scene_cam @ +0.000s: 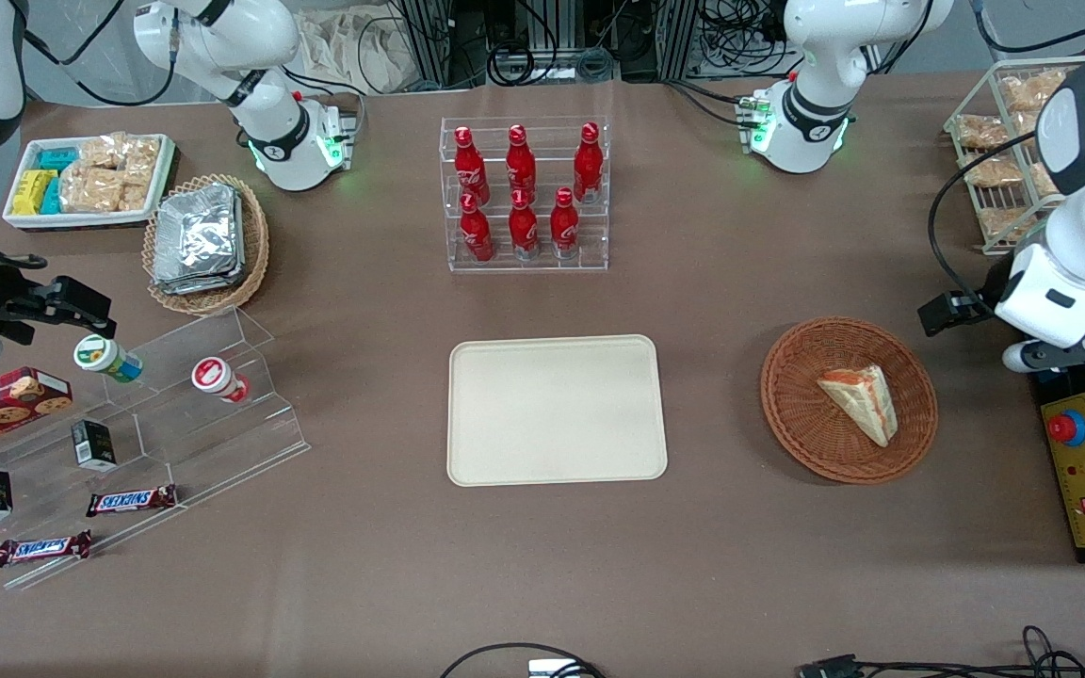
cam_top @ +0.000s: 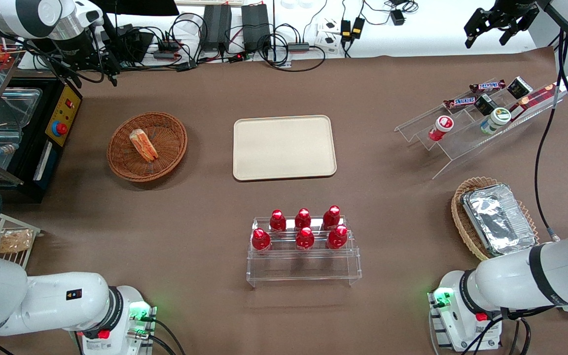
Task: Place sandwich from basket to tray
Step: 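Lower the open left gripper over the wrapped sandwich in the basket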
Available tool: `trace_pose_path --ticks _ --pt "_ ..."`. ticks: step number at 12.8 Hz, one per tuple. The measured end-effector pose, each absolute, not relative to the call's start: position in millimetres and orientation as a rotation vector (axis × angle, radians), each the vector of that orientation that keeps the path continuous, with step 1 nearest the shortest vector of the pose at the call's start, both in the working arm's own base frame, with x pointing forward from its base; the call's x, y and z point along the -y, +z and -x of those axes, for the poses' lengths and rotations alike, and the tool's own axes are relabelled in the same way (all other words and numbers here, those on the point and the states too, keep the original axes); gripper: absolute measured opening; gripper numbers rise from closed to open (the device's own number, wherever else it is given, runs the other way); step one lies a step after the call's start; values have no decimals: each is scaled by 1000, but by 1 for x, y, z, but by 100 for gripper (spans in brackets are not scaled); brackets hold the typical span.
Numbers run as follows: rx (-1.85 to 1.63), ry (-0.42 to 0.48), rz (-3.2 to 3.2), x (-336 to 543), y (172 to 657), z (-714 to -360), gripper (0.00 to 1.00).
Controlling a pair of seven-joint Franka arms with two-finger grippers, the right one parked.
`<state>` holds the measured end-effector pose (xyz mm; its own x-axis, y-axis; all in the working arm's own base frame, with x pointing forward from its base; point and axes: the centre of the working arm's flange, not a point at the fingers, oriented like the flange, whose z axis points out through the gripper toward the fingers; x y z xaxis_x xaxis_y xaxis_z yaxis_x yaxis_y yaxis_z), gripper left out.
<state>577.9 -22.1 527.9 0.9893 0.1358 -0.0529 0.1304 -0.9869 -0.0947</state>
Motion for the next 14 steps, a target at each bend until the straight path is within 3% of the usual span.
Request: trace_pose_path --ticks 6,10,14 --pt "240 177 3039 11 501 -592 100" --pt "634 312 2982 2 442 -605 100" --pt "846 343 2918 4 397 -609 98"
